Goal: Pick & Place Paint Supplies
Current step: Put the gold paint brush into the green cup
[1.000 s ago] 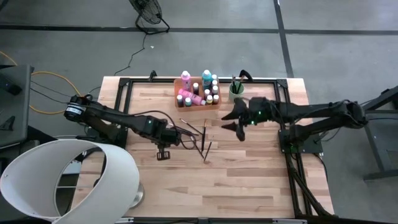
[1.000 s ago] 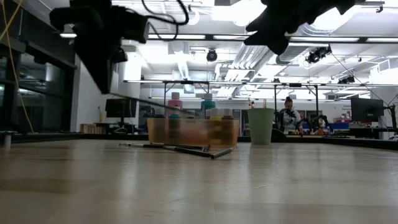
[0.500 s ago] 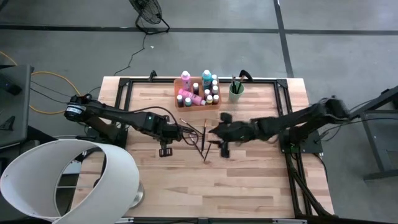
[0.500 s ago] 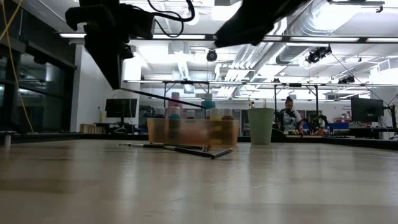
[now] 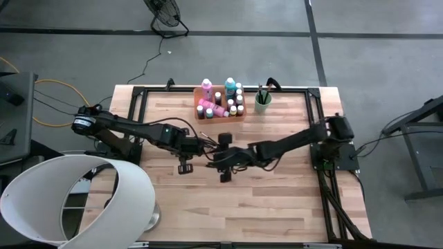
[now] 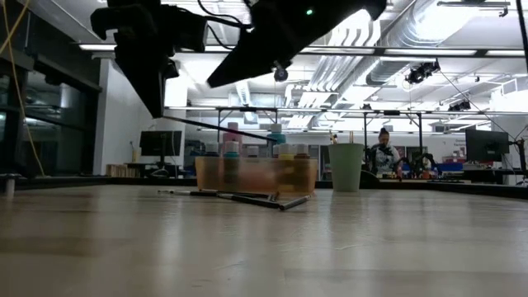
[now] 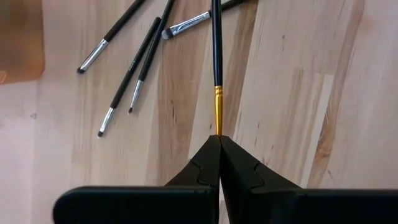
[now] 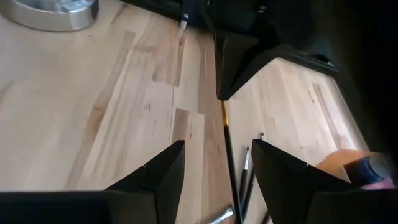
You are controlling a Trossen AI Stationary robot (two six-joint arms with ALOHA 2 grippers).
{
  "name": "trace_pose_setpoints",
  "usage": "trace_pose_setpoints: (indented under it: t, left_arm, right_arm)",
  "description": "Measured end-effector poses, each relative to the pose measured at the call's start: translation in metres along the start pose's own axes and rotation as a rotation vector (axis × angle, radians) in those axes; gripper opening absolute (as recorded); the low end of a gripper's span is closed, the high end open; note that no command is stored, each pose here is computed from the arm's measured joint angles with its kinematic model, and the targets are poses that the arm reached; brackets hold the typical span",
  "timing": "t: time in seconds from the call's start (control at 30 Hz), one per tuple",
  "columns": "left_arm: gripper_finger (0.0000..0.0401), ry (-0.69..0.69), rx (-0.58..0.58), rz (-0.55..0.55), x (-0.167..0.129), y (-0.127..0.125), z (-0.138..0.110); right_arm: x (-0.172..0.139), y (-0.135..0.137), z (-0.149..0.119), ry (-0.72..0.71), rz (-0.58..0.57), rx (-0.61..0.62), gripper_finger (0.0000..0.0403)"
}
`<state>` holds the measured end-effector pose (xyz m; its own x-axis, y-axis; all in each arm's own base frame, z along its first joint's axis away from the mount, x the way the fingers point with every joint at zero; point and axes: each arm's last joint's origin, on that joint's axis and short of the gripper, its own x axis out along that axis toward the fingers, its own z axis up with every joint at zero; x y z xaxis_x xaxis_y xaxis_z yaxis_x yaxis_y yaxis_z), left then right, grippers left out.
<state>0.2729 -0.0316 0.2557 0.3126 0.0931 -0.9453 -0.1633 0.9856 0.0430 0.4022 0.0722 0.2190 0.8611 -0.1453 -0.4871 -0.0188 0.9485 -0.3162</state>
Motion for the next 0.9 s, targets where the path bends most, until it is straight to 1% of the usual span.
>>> trace_pose_setpoints:
  t: [0.13, 0.33, 0.47, 0.7, 0.8, 0.9]
  left_arm:
    - [0.0000, -0.015, -0.001, -0.005, 0.000, -0.001, 0.001]
    - [0.0000, -0.022, -0.003, -0.024, 0.000, -0.002, 0.002]
    - [0.0000, -0.036, -0.009, -0.032, 0.000, -0.002, 0.004]
    - [0.0000, -0.067, -0.019, -0.068, 0.000, -0.004, 0.007]
    - [0.0000, -0.076, -0.020, -0.077, 0.000, -0.004, 0.008]
    - [0.0000, -0.077, -0.021, -0.078, 0.000, -0.004, 0.008]
  right_arm:
    - [0.018, 0.003, 0.000, 0.019, -0.041, -0.004, 0.0181]
    - [0.037, 0.003, -0.005, 0.048, -0.056, -0.007, 0.0181]
    - [0.043, 0.004, -0.012, 0.069, -0.055, -0.010, 0.0181]
    - [0.044, 0.004, -0.013, 0.072, -0.059, -0.010, 0.0179]
    - [0.044, 0.004, -0.013, 0.072, -0.059, -0.009, 0.0166]
    - [0.044, 0.004, -0.013, 0.072, -0.059, -0.007, 0.0141]
